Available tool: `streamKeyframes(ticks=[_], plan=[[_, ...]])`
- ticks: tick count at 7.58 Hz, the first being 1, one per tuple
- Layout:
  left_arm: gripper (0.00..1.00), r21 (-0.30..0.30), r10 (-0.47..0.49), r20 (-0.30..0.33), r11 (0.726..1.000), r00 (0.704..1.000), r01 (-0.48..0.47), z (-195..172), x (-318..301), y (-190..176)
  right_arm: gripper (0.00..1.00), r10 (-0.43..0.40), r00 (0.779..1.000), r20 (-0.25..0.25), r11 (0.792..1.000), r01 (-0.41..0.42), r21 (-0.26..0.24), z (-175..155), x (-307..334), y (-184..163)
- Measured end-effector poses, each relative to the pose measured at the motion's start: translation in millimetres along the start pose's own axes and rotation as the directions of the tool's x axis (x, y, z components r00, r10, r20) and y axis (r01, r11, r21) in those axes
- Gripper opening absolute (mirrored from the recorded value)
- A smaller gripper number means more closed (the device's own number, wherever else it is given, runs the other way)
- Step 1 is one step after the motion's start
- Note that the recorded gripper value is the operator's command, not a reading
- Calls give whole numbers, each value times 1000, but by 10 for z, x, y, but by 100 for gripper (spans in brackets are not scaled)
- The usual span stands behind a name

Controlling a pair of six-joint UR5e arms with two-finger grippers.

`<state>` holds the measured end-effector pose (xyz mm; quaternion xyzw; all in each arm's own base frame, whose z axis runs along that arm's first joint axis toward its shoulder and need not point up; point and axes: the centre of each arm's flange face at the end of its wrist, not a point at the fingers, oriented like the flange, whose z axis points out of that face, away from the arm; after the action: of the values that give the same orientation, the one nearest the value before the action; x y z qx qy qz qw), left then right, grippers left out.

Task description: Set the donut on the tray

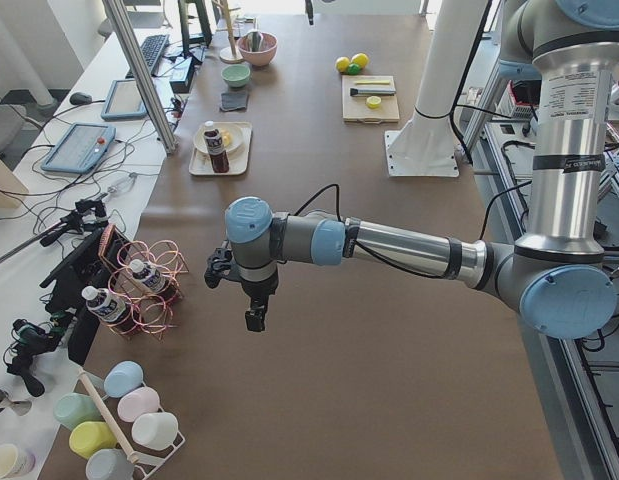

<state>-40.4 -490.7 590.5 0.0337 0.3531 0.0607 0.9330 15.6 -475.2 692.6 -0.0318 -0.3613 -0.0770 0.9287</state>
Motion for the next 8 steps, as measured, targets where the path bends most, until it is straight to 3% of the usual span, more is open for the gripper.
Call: streamKeyframes(ticks=[8], plan=[[98,-18,-24,5,1000,1000,24,92,-144,166,100,-7,1000,-9,999,7,35,-188,-39,-272]])
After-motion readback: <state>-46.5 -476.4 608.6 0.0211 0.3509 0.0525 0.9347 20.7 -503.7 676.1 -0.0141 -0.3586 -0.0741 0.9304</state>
